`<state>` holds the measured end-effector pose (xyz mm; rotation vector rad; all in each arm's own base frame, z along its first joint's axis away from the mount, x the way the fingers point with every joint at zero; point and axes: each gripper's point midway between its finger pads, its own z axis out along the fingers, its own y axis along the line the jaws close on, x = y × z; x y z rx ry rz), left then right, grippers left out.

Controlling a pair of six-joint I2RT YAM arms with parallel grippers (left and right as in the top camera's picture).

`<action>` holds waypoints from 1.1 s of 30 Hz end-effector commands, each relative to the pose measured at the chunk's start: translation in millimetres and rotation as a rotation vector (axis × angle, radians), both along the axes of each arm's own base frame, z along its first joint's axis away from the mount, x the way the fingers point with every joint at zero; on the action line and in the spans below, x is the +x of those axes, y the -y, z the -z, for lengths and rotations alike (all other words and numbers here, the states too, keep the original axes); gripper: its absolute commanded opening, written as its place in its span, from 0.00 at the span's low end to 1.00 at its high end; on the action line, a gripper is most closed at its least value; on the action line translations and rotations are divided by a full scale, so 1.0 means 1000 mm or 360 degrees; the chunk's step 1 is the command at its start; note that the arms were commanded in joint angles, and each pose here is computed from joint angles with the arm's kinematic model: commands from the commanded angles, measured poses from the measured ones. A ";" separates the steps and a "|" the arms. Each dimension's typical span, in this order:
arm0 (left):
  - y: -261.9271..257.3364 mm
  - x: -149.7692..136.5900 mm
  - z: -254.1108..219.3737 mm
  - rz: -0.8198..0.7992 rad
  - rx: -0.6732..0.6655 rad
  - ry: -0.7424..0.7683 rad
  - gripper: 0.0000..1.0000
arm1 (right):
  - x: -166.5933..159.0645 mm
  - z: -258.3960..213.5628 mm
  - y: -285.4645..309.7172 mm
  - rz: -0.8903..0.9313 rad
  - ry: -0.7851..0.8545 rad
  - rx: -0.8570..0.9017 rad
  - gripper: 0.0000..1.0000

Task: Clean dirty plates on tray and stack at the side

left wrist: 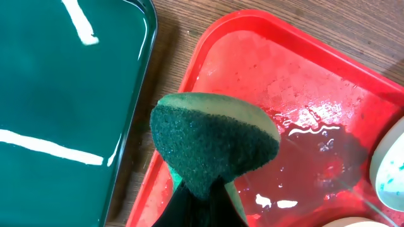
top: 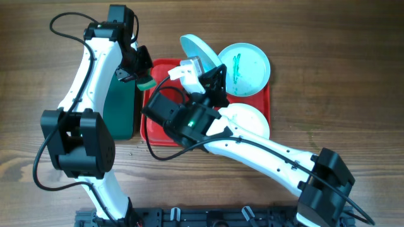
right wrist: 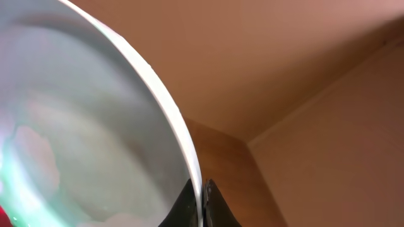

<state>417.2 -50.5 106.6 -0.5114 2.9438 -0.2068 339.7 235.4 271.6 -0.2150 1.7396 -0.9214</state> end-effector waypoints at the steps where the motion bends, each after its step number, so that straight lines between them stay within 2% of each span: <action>1: 0.003 0.004 -0.006 -0.0010 -0.0028 0.0028 0.04 | -0.004 -0.017 0.006 0.0028 0.0086 0.0009 0.04; 3: 0.003 0.004 -0.006 -0.0010 -0.0028 0.0028 0.04 | -0.001 -0.001 -0.002 -0.0041 -0.0040 0.0093 0.04; 5: 0.003 0.004 -0.006 -0.0010 -0.0028 0.0028 0.04 | 0.004 0.038 -0.017 -0.0184 -0.0360 0.0288 0.04; 7: 0.003 0.004 -0.006 -0.0010 -0.0028 0.0028 0.04 | 0.009 0.074 -0.023 -0.0240 -0.0652 0.0587 0.04; 9: 0.003 0.004 -0.006 -0.0010 -0.0028 0.0028 0.04 | 0.012 0.094 -0.023 -0.0236 -0.0827 0.0807 0.04; 11: 0.003 0.004 -0.006 -0.0010 -0.0029 0.0029 0.04 | 0.017 0.122 -0.023 -0.0197 -0.1031 0.1169 0.04; 13: 0.003 0.004 -0.006 -0.0010 -0.0029 0.0029 0.04 | 0.023 0.145 -0.021 -0.0181 -0.1134 0.1379 0.04; 18: 0.003 0.004 -0.006 -0.0010 -0.0029 0.0029 0.04 | 0.025 0.210 -0.017 0.0007 -0.1251 0.1684 0.04; 21: 0.003 0.005 -0.006 -0.0010 -0.0030 0.0035 0.04 | 0.023 0.241 -0.034 0.0002 -0.1380 0.1770 0.04; 22: 0.003 0.005 -0.006 -0.0010 -0.0030 0.0034 0.04 | 0.019 0.252 -0.036 0.0017 -0.1437 0.1772 0.08; 25: 0.003 0.005 -0.006 -0.0010 -0.0030 0.0034 0.04 | 0.015 0.259 -0.041 -0.0032 -0.1541 0.1793 0.22; 26: 0.003 0.005 -0.006 -0.0010 -0.0030 0.0034 0.04 | 0.019 0.254 -0.044 -0.0113 -0.1577 0.1785 0.34; 28: 0.003 0.005 -0.006 -0.0010 -0.0030 0.0034 0.04 | 0.027 0.245 -0.044 -0.0219 -0.1614 0.1768 0.42; 33: 0.003 0.005 -0.006 -0.0010 -0.0030 0.0034 0.04 | 0.064 0.227 -0.042 -0.0689 -0.1611 0.1474 0.44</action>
